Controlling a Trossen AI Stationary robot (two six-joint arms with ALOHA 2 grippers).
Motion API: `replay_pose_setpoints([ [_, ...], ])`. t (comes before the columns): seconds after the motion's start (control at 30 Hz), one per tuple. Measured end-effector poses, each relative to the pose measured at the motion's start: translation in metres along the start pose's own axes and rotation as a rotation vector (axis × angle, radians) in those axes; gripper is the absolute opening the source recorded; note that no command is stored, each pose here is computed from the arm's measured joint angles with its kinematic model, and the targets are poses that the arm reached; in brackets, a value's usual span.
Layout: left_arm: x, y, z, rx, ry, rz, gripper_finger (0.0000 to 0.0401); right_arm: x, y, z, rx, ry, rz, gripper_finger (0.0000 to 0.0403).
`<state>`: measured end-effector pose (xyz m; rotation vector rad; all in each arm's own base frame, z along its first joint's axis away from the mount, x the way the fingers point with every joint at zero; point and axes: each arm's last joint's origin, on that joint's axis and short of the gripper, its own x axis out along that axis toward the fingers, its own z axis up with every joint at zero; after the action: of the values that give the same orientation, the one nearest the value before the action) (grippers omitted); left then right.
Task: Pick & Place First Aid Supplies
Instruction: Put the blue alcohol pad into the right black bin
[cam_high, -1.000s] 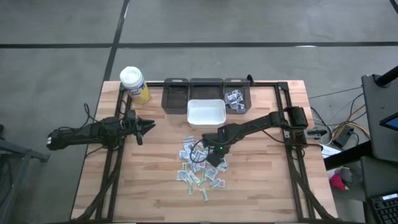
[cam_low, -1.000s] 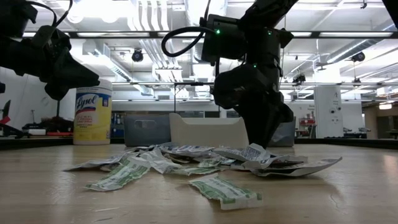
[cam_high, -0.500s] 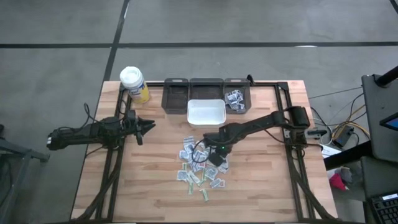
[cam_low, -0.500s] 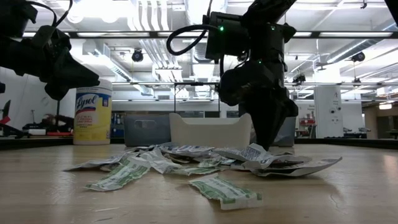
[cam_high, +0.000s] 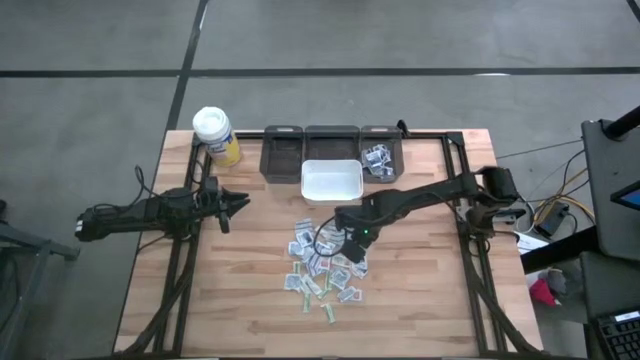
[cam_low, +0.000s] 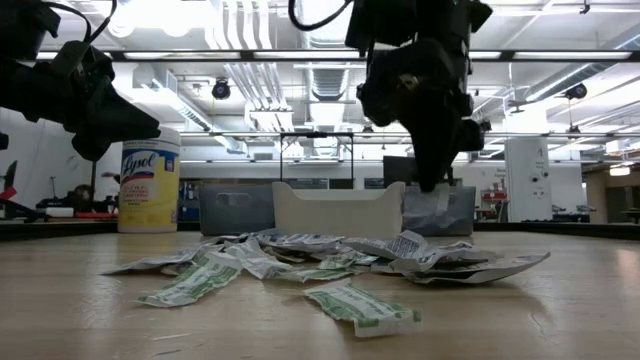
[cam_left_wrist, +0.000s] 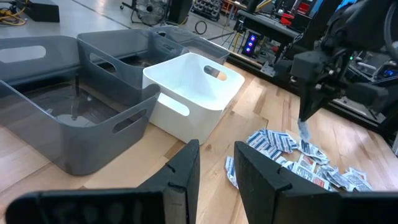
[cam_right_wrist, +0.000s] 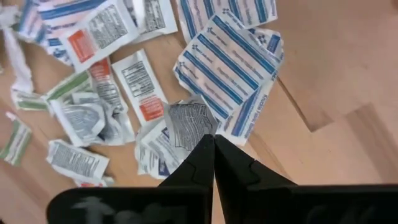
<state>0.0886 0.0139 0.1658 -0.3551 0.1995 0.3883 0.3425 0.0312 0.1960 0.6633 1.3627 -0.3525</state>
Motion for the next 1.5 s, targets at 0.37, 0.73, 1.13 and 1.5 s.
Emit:
replay_pose_setpoints([
  [0.37, 0.000, 0.000, 0.000, 0.000, 0.001, 0.000, 0.0094, -0.028, -0.010, -0.010, -0.001, -0.062, -0.113, 0.0008],
  [0.73, 0.000, 0.000, 0.000, 0.000, 0.000, 0.000, 0.0094, -0.062, -0.034, -0.015, 0.084, -0.160, -0.256, 0.0008],
  [1.13, 0.000, 0.000, 0.000, 0.000, 0.000, 0.000, 0.0094, -0.094, -0.082, 0.007, 0.271, -0.292, -0.376, 0.0008],
  [1.5, 0.000, 0.000, 0.000, 0.000, 0.001, 0.000, 0.0094, -0.123, -0.143, 0.046, 0.473, -0.441, -0.442, 0.0008],
])
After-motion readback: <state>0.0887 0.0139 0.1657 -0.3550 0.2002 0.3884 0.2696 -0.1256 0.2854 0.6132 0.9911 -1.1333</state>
